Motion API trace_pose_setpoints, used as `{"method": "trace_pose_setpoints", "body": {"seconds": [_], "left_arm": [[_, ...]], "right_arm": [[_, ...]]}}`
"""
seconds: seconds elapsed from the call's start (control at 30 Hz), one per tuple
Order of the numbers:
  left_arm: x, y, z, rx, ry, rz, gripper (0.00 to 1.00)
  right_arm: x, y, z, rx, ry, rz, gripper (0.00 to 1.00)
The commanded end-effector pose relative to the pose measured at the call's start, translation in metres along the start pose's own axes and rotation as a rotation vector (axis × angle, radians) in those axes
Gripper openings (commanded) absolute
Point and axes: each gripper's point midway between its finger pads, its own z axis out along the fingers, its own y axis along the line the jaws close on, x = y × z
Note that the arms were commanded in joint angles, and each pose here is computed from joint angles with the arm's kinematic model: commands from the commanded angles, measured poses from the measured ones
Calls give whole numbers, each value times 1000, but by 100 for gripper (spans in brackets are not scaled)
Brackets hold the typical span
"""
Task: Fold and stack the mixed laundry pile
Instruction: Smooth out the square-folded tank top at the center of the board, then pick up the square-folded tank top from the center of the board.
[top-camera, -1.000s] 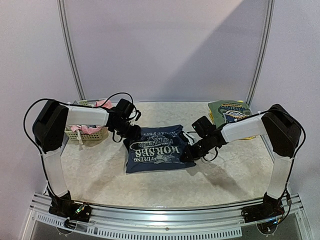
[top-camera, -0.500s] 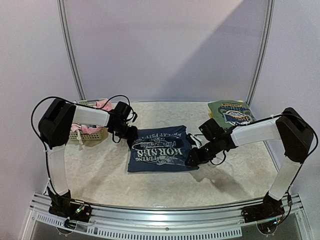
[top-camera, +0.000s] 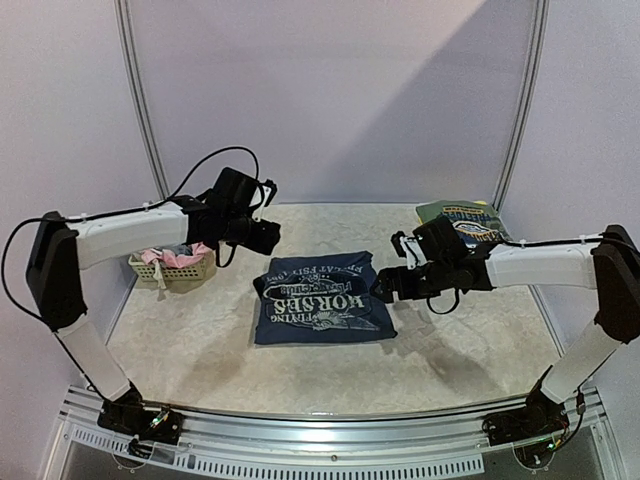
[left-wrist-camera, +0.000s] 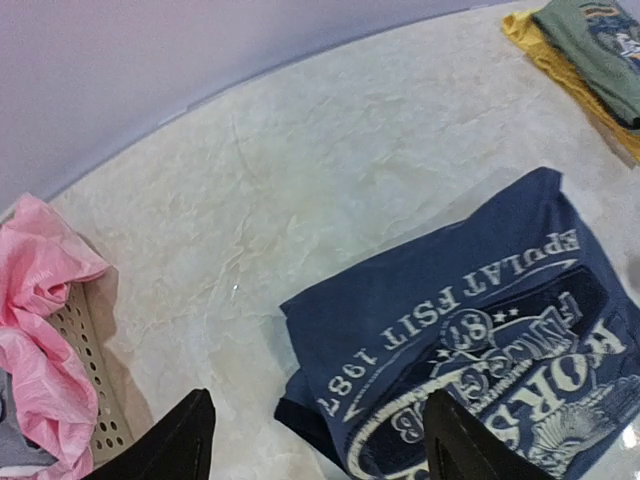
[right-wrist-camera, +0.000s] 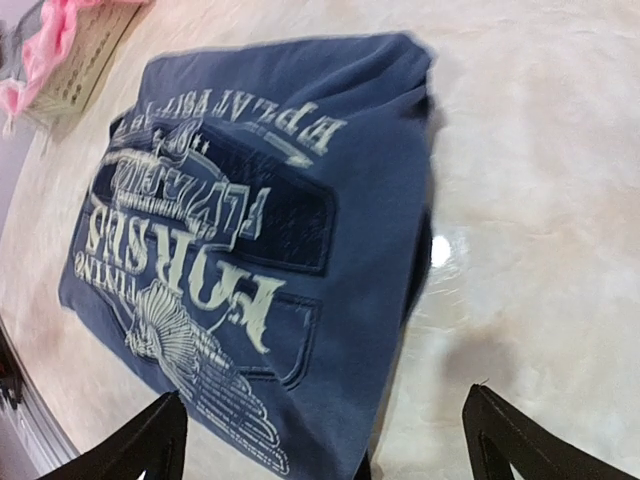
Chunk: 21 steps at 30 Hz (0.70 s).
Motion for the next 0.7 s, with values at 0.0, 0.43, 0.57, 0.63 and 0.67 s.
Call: {"method": "trace_pose_setpoints", "body": {"seconds": [0.0, 0.43, 0.57, 0.63, 0.67], "left_arm": [[2, -34, -39, -64, -22, 205, 74], [33, -173, -62, 72, -137, 622, 79], [53, -209, -50, 61, -110, 801, 80], [64, -228, -44, 57, -93, 886, 80], [69, -237, -42, 57, -80, 921, 81]], "right_arm": [[-15, -22, -17, 77, -106, 61, 99], [-5, -57, -44, 109, -167, 149, 99], [-1, -63, -47, 119, -172, 156, 99], [1, -65, -48, 123, -171, 159, 99], [1, -67, -49, 126, -172, 162, 99]]}}
